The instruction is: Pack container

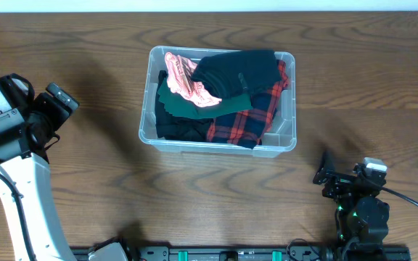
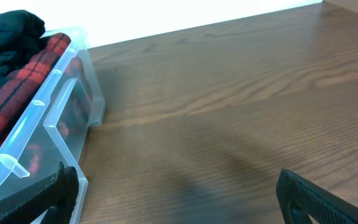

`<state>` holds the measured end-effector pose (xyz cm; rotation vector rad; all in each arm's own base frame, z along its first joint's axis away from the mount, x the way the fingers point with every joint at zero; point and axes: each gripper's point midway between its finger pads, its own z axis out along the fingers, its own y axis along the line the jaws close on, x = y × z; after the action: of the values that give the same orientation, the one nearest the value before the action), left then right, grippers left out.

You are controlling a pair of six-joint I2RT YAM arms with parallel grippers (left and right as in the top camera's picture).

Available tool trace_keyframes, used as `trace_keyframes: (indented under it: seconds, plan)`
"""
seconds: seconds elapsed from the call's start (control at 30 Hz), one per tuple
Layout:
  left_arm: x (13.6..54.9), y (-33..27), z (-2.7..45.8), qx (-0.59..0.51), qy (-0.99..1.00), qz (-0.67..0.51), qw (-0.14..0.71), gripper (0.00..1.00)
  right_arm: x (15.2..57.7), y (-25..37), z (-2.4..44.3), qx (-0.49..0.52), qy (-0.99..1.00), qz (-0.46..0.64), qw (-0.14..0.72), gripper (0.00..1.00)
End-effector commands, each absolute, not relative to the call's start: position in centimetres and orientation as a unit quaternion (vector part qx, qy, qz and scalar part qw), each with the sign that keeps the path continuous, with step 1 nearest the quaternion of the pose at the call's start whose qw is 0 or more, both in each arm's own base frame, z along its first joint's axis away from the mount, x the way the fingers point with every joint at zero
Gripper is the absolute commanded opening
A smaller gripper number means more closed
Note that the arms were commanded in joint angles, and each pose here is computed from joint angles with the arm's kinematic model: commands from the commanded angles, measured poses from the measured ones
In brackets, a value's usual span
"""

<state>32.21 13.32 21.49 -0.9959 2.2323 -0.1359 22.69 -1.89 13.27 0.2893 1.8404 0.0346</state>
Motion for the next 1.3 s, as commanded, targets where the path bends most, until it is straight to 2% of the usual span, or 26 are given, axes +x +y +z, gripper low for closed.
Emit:
trace_keyframes:
  seconds: [0.0,0.97,1.13,1.27]
  plan:
    - [32.1,13.6,21.5,-0.38,0.859,-0.045,0.34,0.98,22.7,-2.0,13.2,0.132,0.79,0.017,0.599,0.99]
    - [32.0,13.4,21.8,-0.378,0.859,-0.045,0.342,0.98,22.7,-2.0,13.2,0.132,0.79,0.017,0.599,0.99]
    - [29.7,12.3,20.8,-0.363,0.882,-0.039,0.299,0.98,22.7,-2.0,13.2,0.132,0.79,0.017,0.599,0.99]
    - [28.7,11.4,22.4,-0.318,0.892,-0.033,0.319,0.98,22.7,-2.0,13.2,0.132,0.79,0.017,0.599,0.99]
